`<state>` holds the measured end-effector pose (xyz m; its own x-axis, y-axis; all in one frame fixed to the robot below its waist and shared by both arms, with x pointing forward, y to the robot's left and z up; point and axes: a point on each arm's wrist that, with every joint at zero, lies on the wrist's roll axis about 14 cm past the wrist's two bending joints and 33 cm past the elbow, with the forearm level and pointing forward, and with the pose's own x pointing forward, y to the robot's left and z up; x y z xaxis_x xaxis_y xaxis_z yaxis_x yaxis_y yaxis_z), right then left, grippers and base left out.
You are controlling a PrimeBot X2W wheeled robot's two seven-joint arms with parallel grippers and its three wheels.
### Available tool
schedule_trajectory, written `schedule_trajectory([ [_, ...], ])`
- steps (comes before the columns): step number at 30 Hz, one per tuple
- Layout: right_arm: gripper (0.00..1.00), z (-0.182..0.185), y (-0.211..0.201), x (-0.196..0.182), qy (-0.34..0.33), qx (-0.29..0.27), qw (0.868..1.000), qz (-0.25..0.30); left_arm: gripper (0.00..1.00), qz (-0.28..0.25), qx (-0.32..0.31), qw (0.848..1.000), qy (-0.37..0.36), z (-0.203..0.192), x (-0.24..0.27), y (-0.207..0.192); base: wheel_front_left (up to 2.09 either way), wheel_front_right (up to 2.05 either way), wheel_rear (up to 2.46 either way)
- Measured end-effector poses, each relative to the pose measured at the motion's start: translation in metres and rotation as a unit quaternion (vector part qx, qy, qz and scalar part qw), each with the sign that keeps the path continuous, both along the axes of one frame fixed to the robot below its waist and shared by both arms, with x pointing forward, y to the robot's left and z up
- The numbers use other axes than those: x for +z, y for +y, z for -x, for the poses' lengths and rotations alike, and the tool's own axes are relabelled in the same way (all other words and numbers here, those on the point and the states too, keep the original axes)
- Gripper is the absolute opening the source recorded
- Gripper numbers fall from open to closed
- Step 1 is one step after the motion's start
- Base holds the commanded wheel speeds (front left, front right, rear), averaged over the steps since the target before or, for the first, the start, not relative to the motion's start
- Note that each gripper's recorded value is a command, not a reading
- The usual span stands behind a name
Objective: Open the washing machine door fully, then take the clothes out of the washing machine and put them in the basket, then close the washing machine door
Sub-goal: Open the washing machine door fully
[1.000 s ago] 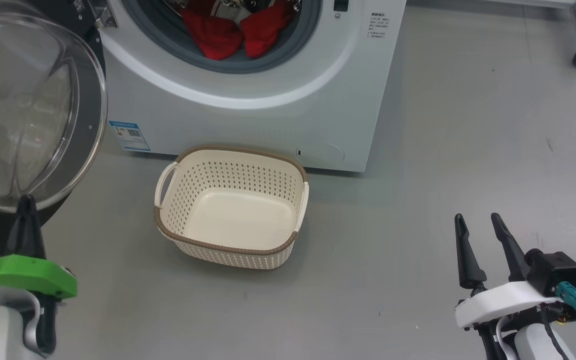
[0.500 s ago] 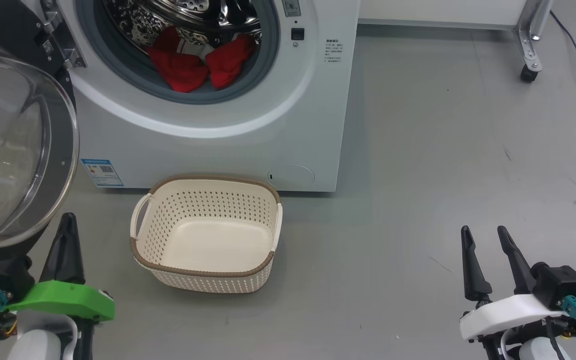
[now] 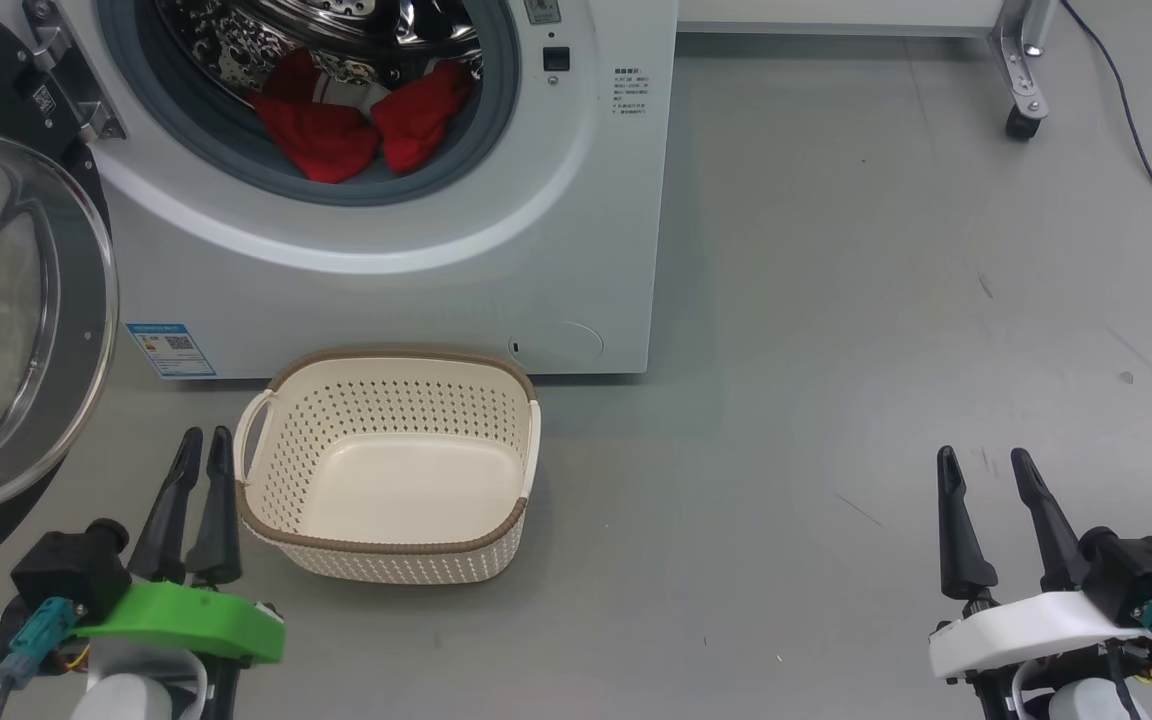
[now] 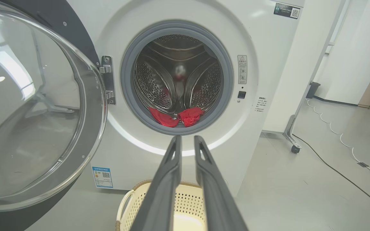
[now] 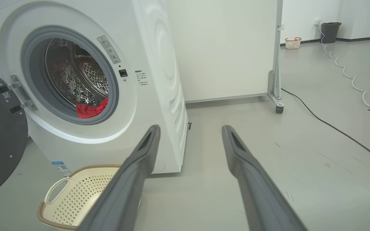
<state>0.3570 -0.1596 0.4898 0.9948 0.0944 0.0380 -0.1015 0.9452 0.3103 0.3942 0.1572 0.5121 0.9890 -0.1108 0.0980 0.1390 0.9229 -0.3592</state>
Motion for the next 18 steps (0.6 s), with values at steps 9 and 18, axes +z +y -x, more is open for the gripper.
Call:
schedule_trajectory([
  [9,1.0,-0.001,-0.002,-0.002,0.003,-0.004,1.0,-0.001,1.0,0.002,-0.001,1.0,0.014,0.005,-0.01,-0.001,0.0,0.0,0.0],
  [18,1.0,-0.003,-0.001,-0.002,0.003,-0.002,1.0,-0.002,1.0,0.004,0.0,1.0,0.017,0.007,-0.013,-0.001,0.0,0.0,0.0],
])
